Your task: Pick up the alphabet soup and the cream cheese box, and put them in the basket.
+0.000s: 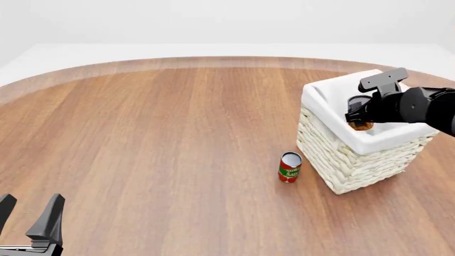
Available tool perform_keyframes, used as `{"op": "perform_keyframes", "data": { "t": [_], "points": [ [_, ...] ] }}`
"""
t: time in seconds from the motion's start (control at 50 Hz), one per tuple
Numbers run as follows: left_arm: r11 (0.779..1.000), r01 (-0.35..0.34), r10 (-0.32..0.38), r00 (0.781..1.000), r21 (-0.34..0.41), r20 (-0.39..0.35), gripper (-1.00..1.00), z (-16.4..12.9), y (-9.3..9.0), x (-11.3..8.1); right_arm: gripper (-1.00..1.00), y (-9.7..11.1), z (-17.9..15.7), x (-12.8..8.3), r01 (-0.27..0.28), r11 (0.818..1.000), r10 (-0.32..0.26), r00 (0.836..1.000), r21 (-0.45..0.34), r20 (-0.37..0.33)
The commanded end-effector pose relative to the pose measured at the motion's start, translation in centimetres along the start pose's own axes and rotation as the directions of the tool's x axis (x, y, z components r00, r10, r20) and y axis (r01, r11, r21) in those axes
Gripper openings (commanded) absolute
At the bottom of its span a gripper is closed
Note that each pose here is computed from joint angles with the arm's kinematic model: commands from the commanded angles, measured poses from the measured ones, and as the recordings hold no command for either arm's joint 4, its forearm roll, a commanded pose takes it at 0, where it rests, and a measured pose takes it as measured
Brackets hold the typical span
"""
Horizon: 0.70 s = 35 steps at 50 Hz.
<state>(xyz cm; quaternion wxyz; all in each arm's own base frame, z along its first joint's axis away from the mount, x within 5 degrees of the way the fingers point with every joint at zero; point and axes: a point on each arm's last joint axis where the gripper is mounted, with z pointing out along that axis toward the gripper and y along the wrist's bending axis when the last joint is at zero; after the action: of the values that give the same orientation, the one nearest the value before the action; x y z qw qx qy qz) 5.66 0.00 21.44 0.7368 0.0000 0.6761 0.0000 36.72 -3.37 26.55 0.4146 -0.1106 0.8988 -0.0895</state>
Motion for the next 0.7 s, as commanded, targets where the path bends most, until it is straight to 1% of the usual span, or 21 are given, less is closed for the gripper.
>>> {"op": "perform_keyframes", "data": {
  "t": [0.02,0.06,0.08,0.12,0.18,0.22,0.26,0.28,0.3,0.4,0.46,0.54,0.56,0.58,0.64,0.66,0.7],
  "points": [
    [1.0,0.0,0.0,1.0,0.0,0.0,1.0,0.0,0.0,0.0,-1.0,-0.5,0.1,0.1,-0.017,1.0,0.017,1.0,0.016,0.011],
    [1.0,0.0,0.0,1.0,0.0,0.0,1.0,0.0,0.0,0.0,-1.0,-0.6,0.1,0.1,-0.018,1.0,0.018,1.0,0.019,0.011],
    [1.0,0.0,0.0,1.0,0.0,0.0,1.0,0.0,0.0,0.0,-1.0,-0.9,-0.2,-0.4,-0.018,1.0,0.018,1.0,0.02,0.011],
    [1.0,0.0,0.0,1.0,0.0,0.0,1.0,0.0,0.0,0.0,-1.0,-0.7,0.2,0.2,-0.018,1.0,0.018,1.0,0.02,0.01],
    [1.0,0.0,0.0,1.0,0.0,0.0,1.0,0.0,0.0,0.0,-1.0,-0.6,0.4,0.2,-0.019,1.0,0.019,1.0,0.018,0.007],
    [1.0,0.0,0.0,1.0,0.0,0.0,1.0,0.0,0.0,0.0,-1.0,-0.9,0.1,-0.4,-0.02,1.0,0.02,1.0,0.019,0.006],
    [1.0,0.0,0.0,1.0,0.0,0.0,1.0,0.0,0.0,0.0,-1.0,-0.7,0.2,-0.2,-0.015,1.0,0.015,1.0,0.015,0.001],
    [1.0,0.0,0.0,1.0,0.0,0.0,1.0,0.0,0.0,0.0,-1.0,-0.5,0.8,0.5,-0.015,1.0,0.015,1.0,0.013,-0.005],
    [1.0,0.0,0.0,1.0,0.0,0.0,1.0,0.0,0.0,0.0,-1.0,-0.5,1.0,0.6,-0.016,1.0,0.016,1.0,0.013,-0.007],
    [1.0,0.0,0.0,1.0,0.0,0.0,1.0,0.0,0.0,0.0,-1.0,-0.4,1.2,0.8,-0.02,1.0,0.02,1.0,0.012,-0.012],
    [1.0,0.0,0.0,1.0,0.0,0.0,1.0,0.0,0.0,0.0,-1.0,-0.5,0.8,0.2,-0.02,1.0,0.02,1.0,0.008,-0.012],
    [1.0,0.0,0.0,1.0,0.0,0.0,1.0,0.0,0.0,0.0,-1.0,-0.1,1.5,0.9,-0.024,1.0,0.024,1.0,0.005,-0.018],
    [1.0,0.0,0.0,1.0,0.0,0.0,1.0,0.0,0.0,0.0,1.0,-0.8,1.7,1.1,-0.022,1.0,0.023,0.999,0.017,-0.022],
    [1.0,0.0,0.0,1.0,0.0,0.0,1.0,0.0,0.0,0.0,1.0,-0.4,1.8,1.0,-0.025,1.0,0.026,0.999,0.008,-0.026],
    [1.0,0.0,0.0,1.0,0.0,0.0,1.0,0.0,0.0,0.0,1.0,-0.4,1.7,1.1,-0.026,1.0,0.026,0.999,0.008,-0.025],
    [1.0,0.0,0.0,1.0,0.0,0.0,1.0,0.0,0.0,0.0,1.0,-0.6,1.3,0.7,-0.025,1.0,0.026,0.999,0.009,-0.026],
    [1.0,0.0,0.0,1.0,0.0,0.0,1.0,0.0,0.0,0.0,1.0,-0.5,1.6,1.0,-0.027,1.0,0.027,0.999,0.01,-0.025]
  ]
}}
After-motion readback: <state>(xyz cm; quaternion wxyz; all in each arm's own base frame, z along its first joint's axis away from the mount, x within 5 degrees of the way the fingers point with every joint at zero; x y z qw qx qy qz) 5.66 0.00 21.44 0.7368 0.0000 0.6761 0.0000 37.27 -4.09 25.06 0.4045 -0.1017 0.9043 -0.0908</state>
